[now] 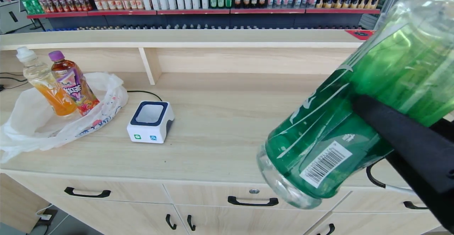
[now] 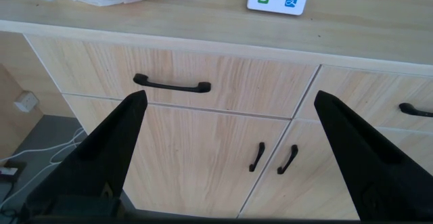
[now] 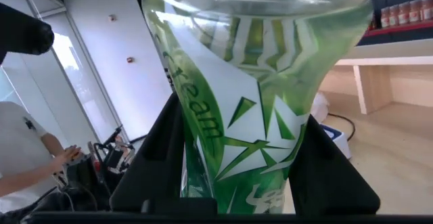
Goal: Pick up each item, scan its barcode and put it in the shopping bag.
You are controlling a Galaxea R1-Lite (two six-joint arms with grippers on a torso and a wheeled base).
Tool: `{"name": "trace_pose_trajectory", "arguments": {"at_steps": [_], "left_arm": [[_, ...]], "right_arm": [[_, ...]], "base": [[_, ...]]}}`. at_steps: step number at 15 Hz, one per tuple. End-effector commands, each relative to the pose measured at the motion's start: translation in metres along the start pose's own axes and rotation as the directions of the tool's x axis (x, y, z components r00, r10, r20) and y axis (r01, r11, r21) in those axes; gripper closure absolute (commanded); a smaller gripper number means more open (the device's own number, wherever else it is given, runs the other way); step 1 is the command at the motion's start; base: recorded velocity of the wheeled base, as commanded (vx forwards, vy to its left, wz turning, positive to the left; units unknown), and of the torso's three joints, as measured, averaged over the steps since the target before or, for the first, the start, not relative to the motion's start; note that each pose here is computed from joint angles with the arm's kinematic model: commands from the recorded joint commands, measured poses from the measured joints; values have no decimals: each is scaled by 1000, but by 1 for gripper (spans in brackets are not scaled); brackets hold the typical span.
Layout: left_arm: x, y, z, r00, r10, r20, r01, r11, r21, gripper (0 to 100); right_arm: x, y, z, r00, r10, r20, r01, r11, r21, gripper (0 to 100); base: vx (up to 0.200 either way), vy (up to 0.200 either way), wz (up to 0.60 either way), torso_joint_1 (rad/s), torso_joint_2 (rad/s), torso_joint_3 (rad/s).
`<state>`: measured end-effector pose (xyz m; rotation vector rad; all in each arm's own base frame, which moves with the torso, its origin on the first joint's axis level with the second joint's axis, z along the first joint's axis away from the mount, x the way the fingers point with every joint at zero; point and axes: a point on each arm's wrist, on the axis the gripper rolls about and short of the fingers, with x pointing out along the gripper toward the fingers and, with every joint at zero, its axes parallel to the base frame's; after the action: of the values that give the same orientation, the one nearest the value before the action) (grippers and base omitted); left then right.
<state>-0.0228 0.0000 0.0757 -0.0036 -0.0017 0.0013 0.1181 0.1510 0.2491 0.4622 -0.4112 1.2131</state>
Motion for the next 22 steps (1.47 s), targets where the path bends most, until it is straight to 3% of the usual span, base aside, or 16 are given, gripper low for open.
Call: {"name": "trace_pose_trajectory", "arguments": {"at_steps": [1,3,8,22], "left_arm": [[0,0,0,1000,0,1,0,1000,-1,0],[0,0,0,1000,0,0,0,1000,-1,0],[0,0,0,1000,0,0,0,1000,-1,0],[0,0,0,1000,0,1,0,1000,1,0]], "right_arm": [[11,-4,-1,1000,-1,0,1,1000,12,100],[19,-4,3,999,32,-23,-31,999,31,100],[21,1,21,997,67,28,-71,984,162,100],[12,4,22,997,75,25,-78,986,144,100]], "base": [[0,0,0,0,0,0],[0,0,0,0,0,0],[0,0,0,0,0,0],[0,0,0,0,0,0]]}}
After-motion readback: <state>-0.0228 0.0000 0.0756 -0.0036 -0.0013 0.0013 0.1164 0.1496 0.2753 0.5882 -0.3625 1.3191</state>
